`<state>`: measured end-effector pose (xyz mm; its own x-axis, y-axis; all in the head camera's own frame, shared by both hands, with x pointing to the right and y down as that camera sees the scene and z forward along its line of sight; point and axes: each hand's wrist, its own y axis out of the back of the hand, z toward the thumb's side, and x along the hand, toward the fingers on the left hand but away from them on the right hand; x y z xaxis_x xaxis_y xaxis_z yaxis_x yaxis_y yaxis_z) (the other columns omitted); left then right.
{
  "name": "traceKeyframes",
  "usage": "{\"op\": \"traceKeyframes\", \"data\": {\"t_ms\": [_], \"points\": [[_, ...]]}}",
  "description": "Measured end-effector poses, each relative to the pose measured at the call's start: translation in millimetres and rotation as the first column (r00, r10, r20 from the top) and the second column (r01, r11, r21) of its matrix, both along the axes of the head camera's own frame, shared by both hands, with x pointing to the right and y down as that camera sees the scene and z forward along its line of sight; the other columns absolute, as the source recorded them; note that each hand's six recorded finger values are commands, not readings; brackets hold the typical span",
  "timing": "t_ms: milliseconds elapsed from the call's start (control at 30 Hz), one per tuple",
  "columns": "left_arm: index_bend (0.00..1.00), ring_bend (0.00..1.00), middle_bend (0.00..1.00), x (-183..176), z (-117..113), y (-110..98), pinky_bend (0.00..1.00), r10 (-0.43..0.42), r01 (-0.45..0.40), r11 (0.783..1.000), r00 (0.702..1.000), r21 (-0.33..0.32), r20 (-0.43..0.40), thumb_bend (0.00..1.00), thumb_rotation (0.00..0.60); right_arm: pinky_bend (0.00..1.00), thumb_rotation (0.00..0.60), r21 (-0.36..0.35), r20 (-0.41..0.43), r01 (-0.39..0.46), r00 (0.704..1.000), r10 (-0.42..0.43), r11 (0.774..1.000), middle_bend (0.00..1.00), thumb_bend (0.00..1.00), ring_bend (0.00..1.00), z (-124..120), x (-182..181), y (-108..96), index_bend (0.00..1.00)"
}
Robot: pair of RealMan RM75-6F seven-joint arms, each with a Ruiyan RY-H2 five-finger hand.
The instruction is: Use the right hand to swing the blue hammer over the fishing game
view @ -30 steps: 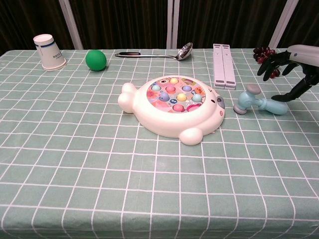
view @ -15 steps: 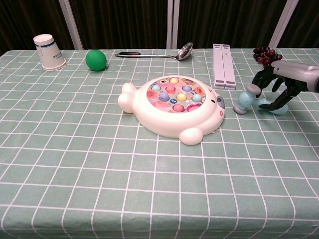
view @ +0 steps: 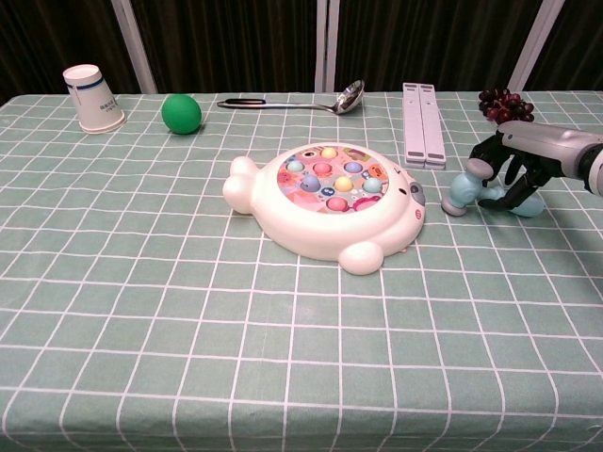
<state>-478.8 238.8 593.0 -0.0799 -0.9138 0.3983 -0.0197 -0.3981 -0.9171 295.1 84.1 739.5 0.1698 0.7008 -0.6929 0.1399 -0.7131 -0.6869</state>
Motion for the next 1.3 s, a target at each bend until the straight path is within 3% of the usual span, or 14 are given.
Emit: {"op": "traceKeyframes", "data": {"t_ms": [500, 967, 1300], "points": [[0.19, 0.07, 0.14, -1.5, 2.4, 1.4, 0.01, -0.004, 0.004, 1.0, 1.0, -0.006, -0.003, 0.0, 0.6, 0.37, 0.6, -0.003, -0.004, 0.0, 1.0, 0.0, 1.0, 0.49, 0.34, 0.34, 0.2, -0.2, 0.1, 0.52], [0.19, 0.07, 0.14, -3.1, 3.7, 3.0, 0.01, -0.009, 0.009, 1.0, 1.0, -0.011, 0.0, 0.0, 0.6, 0.61, 0.6, 0.022, 0.022, 0.019, 1.0, -0.02, 1.0, 0.59, 0.39, 0.48, -6.5, -4.3, -1.5, 0.63], [0.19, 0.07, 0.14, -3.2, 0.9, 2.5, 0.01, -0.007, 0.007, 1.0, 1.0, -0.01, 0.007, 0.0, 0.6, 0.65, 0.6, 0.084, 0.083, 0.12, 0.988, -0.127, 0.989, 0.62, 0.41, 0.51, -41.4, -20.9, -9.4, 0.66]]}}
